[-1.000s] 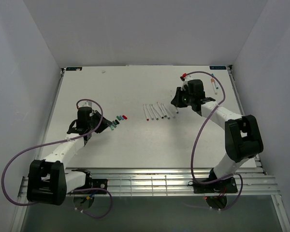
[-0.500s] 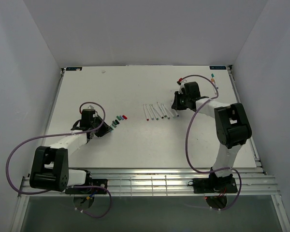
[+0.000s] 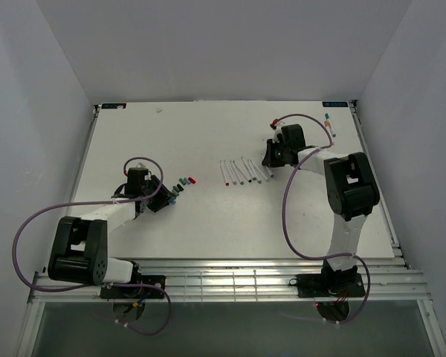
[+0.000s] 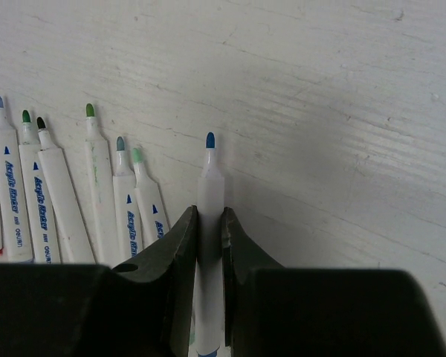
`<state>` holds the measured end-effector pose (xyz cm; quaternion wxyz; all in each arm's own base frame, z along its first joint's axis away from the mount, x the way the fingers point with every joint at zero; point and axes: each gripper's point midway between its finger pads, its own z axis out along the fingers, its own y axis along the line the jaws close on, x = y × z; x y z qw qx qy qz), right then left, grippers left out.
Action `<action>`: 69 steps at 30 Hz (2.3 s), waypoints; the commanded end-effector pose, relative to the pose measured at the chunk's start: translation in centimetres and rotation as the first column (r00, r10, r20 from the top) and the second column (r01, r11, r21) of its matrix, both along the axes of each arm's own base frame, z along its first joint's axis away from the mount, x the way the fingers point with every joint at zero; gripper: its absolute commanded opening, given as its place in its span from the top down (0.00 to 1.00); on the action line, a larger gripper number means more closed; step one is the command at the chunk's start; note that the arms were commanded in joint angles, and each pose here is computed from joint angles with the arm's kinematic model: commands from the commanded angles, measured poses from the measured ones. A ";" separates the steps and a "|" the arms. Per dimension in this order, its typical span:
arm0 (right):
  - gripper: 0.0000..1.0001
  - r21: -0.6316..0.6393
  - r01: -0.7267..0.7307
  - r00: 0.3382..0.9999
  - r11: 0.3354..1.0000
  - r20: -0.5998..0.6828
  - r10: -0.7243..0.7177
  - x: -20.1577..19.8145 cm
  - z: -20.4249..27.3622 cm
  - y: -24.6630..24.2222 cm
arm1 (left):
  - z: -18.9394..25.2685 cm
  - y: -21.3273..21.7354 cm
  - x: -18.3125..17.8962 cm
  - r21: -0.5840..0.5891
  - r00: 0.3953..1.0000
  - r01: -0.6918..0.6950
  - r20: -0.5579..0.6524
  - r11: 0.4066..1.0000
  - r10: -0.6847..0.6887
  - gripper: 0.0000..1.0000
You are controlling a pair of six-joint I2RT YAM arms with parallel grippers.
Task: Open the pen caps
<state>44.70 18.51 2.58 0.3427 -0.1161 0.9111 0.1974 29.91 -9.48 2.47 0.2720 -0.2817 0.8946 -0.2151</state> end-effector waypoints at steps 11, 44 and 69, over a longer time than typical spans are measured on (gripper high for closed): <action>0.73 0.012 -0.058 0.998 0.998 -0.001 0.058 0.4 -0.5 0.7 | 1.1 0.6 -0.5 0.013 0.999 -0.031 0.024 0.999 0.030 0.40; 0.36 -0.145 0.558 0.829 0.817 0.056 -0.556 8.5 6.5 -23.4 | 10.0 -6.2 0.5 -0.146 0.947 0.233 0.258 0.961 -0.191 0.21; 0.44 -0.225 0.571 0.814 0.789 0.035 -0.579 11.3 2.4 -26.9 | 9.5 -6.8 2.0 -0.152 0.949 0.249 0.235 0.956 -0.210 0.21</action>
